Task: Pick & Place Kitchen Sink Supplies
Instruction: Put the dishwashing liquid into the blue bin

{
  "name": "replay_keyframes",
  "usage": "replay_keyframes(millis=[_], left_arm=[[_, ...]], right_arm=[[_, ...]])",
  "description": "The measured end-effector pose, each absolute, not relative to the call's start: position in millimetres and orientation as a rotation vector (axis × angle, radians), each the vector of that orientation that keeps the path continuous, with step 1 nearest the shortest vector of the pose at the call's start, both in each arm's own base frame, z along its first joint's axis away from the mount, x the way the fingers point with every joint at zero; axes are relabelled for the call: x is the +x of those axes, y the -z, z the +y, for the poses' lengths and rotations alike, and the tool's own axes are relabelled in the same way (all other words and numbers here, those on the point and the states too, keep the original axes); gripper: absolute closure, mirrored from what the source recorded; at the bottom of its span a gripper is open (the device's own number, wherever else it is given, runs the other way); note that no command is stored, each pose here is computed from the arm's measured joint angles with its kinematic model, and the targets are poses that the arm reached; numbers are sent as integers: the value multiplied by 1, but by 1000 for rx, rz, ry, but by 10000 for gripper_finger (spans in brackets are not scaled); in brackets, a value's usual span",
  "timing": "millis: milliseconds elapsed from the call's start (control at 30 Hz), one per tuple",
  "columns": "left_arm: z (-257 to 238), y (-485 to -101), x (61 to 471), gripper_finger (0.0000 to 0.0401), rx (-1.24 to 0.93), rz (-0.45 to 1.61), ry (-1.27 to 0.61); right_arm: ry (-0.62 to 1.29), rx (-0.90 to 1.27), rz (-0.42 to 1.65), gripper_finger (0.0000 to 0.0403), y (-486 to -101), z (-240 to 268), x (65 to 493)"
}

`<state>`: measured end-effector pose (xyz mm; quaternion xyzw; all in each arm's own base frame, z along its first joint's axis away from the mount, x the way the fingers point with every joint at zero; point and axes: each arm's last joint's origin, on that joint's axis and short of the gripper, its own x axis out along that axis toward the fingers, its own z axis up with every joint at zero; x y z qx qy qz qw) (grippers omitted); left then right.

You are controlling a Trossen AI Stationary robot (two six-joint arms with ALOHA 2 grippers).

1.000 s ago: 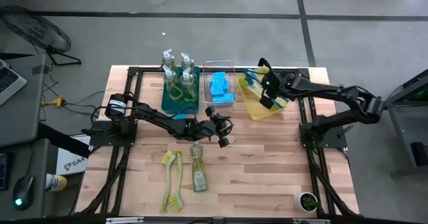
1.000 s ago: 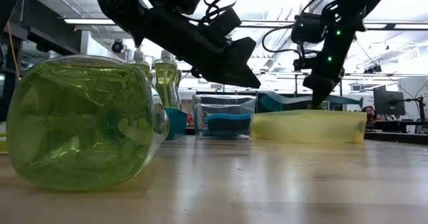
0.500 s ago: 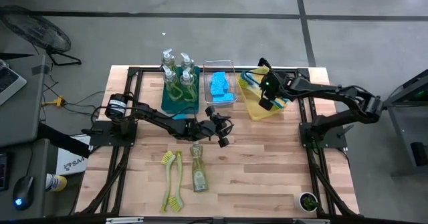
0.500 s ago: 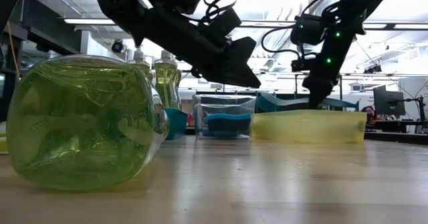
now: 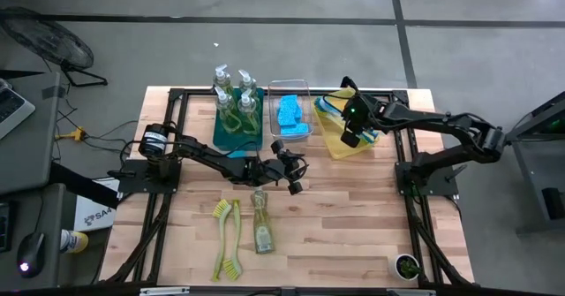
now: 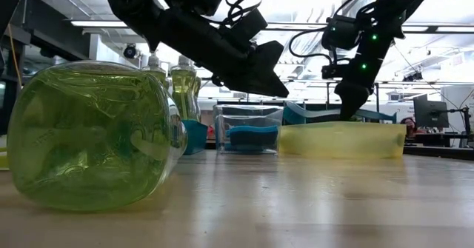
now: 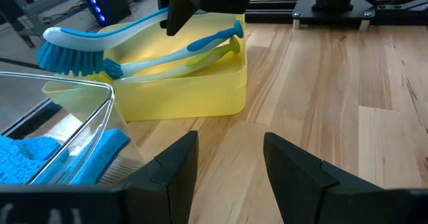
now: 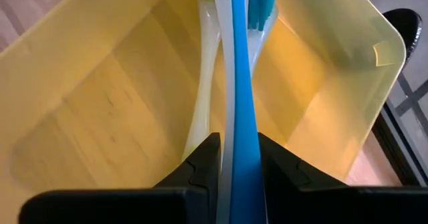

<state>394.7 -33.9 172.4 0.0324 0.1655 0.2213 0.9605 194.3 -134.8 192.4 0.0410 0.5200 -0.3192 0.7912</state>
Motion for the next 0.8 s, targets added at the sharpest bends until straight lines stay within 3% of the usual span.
replay_keyframes(millis=[800], left_arm=[[-34, -172, 394, 236, 68, 342, -449]], right_arm=[[711, 98, 1214, 326, -166, -144, 204]])
